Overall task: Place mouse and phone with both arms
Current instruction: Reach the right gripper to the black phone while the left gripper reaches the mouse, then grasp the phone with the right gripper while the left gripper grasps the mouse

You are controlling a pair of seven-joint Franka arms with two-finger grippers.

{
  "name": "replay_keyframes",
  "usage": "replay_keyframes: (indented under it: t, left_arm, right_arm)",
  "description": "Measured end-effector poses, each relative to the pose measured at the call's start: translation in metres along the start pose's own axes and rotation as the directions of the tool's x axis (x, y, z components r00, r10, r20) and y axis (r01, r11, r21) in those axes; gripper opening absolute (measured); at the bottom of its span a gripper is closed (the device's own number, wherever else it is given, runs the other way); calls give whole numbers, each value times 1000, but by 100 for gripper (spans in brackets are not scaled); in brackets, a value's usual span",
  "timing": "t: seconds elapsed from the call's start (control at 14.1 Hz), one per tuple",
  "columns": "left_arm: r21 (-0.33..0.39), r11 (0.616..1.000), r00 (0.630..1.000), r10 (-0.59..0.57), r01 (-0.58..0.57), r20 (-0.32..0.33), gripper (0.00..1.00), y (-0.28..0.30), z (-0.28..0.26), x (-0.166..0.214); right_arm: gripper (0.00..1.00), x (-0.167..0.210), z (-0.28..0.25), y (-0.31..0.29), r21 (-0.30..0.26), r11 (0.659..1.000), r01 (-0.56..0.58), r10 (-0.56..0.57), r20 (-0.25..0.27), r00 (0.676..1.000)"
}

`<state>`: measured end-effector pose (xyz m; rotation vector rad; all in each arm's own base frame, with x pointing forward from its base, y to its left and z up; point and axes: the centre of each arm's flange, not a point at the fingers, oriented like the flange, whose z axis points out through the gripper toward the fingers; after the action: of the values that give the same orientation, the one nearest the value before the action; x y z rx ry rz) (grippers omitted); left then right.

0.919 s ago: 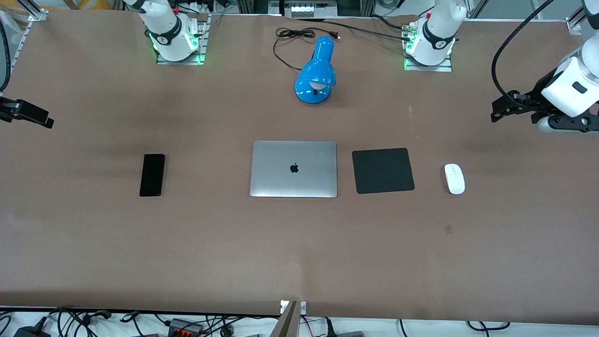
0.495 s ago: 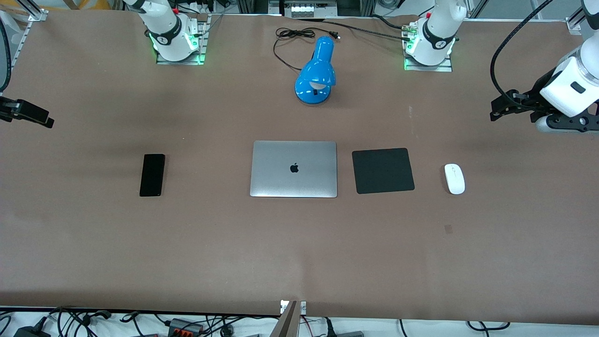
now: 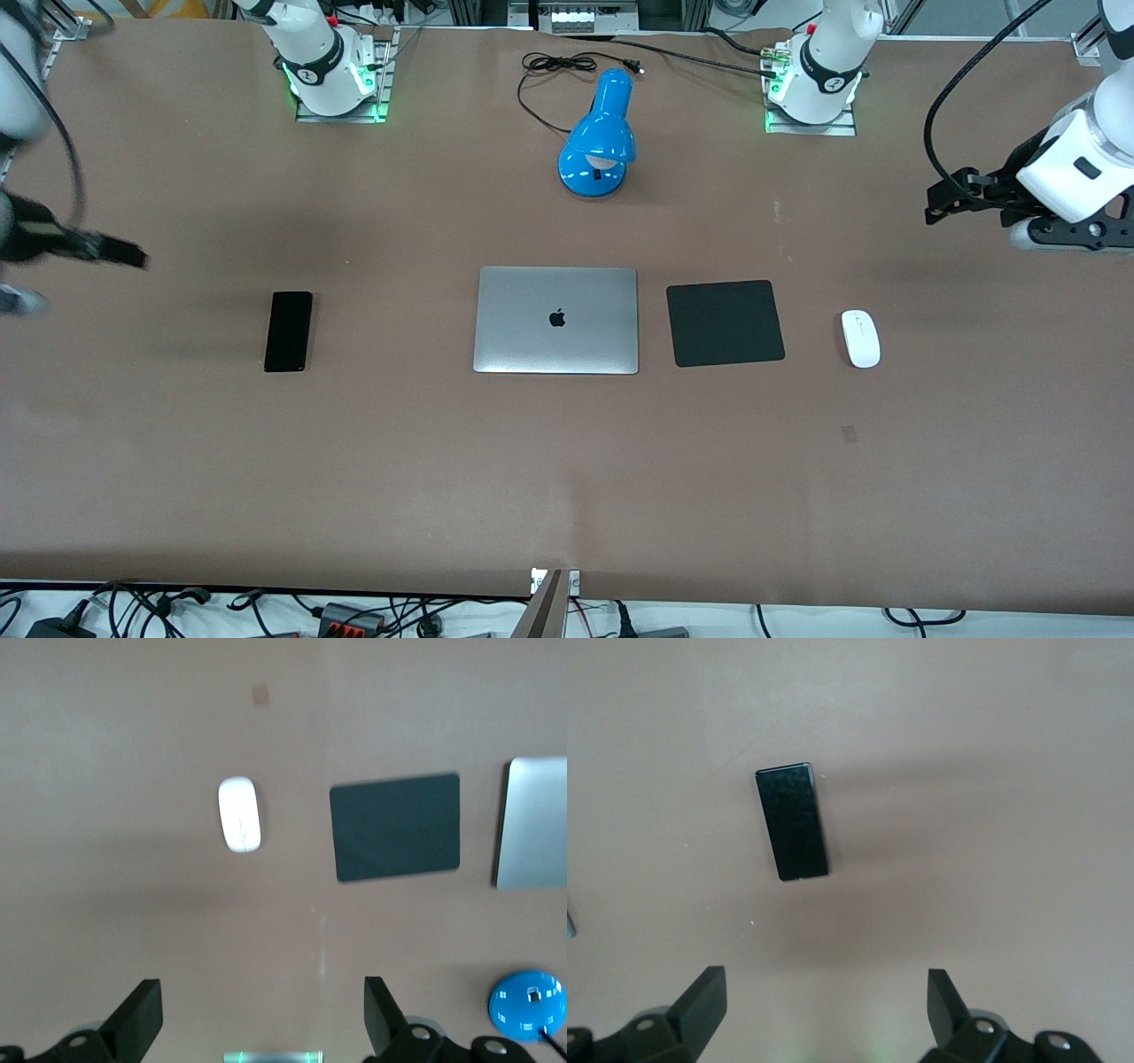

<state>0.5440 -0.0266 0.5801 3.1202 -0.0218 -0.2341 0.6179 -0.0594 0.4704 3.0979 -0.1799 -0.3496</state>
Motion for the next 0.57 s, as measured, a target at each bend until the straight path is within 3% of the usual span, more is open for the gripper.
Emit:
replay_keyframes:
  t: [0.28, 0.57]
  left_arm:
    - [-1, 1000, 997, -19, 19, 72, 100, -10, 34, 28]
    - [-6, 998, 981, -56, 59, 188, 100, -40, 103, 71]
  right_arm:
    - [100, 57, 137, -49, -23, 999, 48, -47, 67, 997]
    - [100, 58, 210, -50, -25, 998, 51, -50, 45, 998]
